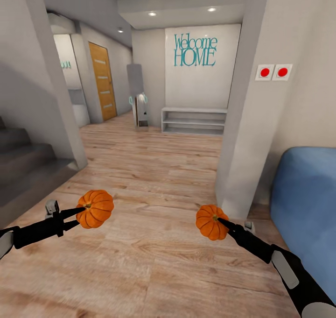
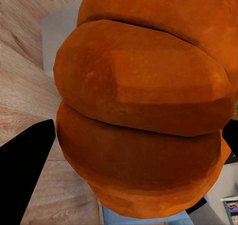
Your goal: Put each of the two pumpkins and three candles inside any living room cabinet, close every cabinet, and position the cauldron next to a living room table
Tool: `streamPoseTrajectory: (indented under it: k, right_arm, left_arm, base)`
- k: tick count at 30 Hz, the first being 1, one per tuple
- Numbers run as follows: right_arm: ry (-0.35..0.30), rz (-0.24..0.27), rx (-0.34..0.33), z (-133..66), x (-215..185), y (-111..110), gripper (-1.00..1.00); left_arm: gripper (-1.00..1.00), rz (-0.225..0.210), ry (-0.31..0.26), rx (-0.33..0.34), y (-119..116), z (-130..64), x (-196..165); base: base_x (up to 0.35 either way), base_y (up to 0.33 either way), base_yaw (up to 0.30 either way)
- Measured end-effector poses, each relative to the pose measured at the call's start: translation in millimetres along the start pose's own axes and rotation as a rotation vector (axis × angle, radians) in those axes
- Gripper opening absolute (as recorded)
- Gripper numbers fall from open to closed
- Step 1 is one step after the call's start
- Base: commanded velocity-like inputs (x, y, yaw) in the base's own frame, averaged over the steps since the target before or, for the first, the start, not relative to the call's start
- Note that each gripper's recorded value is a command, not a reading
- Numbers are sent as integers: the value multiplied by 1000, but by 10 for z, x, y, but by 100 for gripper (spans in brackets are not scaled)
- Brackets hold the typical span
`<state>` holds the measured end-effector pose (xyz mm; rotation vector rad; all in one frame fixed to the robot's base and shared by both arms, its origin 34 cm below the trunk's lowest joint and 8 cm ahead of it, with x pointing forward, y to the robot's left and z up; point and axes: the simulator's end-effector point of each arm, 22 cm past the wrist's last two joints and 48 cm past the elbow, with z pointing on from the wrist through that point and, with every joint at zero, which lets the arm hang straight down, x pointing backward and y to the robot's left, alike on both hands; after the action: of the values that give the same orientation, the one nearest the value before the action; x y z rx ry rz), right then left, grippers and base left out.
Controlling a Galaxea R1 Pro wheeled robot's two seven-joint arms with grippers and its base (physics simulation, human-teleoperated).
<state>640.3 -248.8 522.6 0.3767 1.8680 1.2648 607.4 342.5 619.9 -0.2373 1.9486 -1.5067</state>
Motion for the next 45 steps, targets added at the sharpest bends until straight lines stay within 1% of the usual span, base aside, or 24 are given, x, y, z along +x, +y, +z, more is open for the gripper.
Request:
streamPoseTrajectory:
  k: [3, 24, 31, 45]
  right_arm:
    - [3, 5, 2, 0, 9, -14, -100]
    - [16, 20, 13, 47, -215, 282, -100]
    - [5, 19, -1, 43, -343, 430, -100]
    - [8, 17, -1, 56, -514, 685, -100]
  left_arm:
    - [-100, -2, 0, -3, 17, -5, -1]
    - [-100, -19, 7, -13, -284, 37, -246]
    - [-100, -21, 8, -12, -411, 47, -329]
    - [-100, -22, 9, -12, -672, 52, -498]
  base:
    - [0, 0, 0]
    - [0, 0, 0]
    - [0, 0, 0]
    - [0, 0, 0]
